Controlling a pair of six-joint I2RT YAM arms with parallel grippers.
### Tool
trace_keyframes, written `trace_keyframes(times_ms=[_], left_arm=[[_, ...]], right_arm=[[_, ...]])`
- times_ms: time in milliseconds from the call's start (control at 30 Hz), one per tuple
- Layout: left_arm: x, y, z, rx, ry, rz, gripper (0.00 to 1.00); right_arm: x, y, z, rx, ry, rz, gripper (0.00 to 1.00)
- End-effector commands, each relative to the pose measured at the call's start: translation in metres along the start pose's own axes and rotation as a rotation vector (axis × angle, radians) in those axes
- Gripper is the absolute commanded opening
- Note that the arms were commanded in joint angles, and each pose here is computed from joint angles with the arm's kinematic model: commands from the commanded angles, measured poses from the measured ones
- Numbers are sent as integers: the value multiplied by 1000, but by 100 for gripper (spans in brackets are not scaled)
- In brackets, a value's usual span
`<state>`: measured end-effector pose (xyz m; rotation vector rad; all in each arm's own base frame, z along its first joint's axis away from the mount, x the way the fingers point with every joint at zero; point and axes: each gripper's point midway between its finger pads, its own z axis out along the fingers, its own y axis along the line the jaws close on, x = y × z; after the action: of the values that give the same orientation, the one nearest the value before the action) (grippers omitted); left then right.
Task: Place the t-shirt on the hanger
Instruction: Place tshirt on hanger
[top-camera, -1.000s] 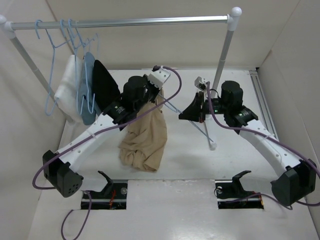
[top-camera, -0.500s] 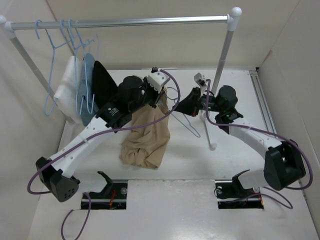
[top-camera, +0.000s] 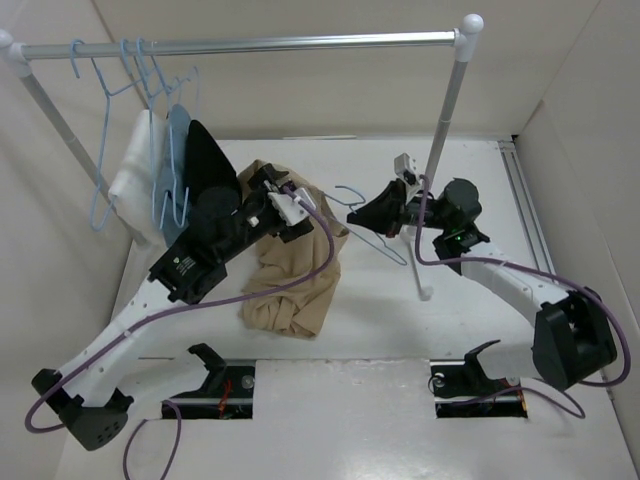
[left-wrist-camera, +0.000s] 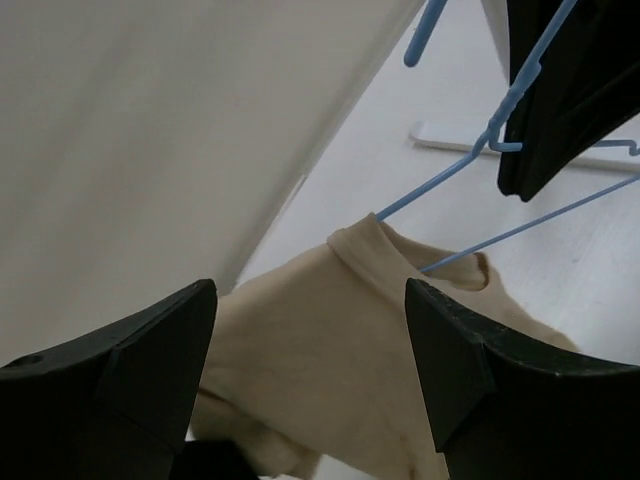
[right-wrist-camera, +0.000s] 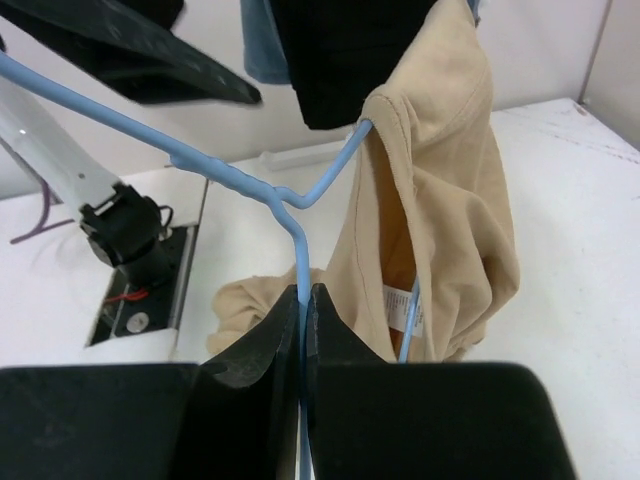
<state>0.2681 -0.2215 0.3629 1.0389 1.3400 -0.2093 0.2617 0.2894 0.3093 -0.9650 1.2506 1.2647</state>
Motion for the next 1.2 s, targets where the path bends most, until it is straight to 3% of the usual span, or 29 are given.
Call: trace_keyframes(times_ms=[0,100,167,333,467,533,600,633,700,833,867,933,967,1033,1067,1100,1167], left_arm=[[-2,18,-5,-55,-10,212,73],[5,40,1,-110,35,252,78],[7,42,4,-60,63,290,82],[57,-8,30,272,195,390,87],[87,-15,48,357,250,381,84],[92,-5,49,371,264,362,75],[104,-4,51,418,275,357,60],[106,-10,46,454,284,354,31],[105,-16,45,493,272,349,0],[84,-15,36,451,215,299,0],[86,-15,36,426,206,303,0],[76,-7,21,350,169,355,0],[95,-20,16,370,181,373,0],[83,-14,1,294,106,500,0],[87,-18,-4,289,97,527,0],[101,-30,-7,316,97,539,0],[101,-38,-16,339,71,586,0]], right_arm=[[-7,-3,5,-45,-39,-136,0],[-3,-6,4,-52,-42,-141,0],[2,-3,2,-71,-31,-134,0],[1,0,0,-73,-9,-169,0],[-5,6,-3,-73,-12,-198,0],[-11,10,-4,-74,-17,-207,0],[-9,10,-4,-73,-12,-207,0],[-12,12,-5,-74,-17,-216,0],[-11,10,-5,-64,-15,-207,0],[-20,6,-2,-49,-11,-194,0],[-23,4,-1,-38,-13,-192,5],[-28,-2,-2,-15,-6,-184,31],[-32,-2,-3,-2,-5,-188,45],[-34,-9,-9,33,14,-192,59],[-42,-5,-10,32,7,-215,81],[-52,-4,-14,53,-9,-238,94],[-60,-7,-20,107,-20,-239,100]])
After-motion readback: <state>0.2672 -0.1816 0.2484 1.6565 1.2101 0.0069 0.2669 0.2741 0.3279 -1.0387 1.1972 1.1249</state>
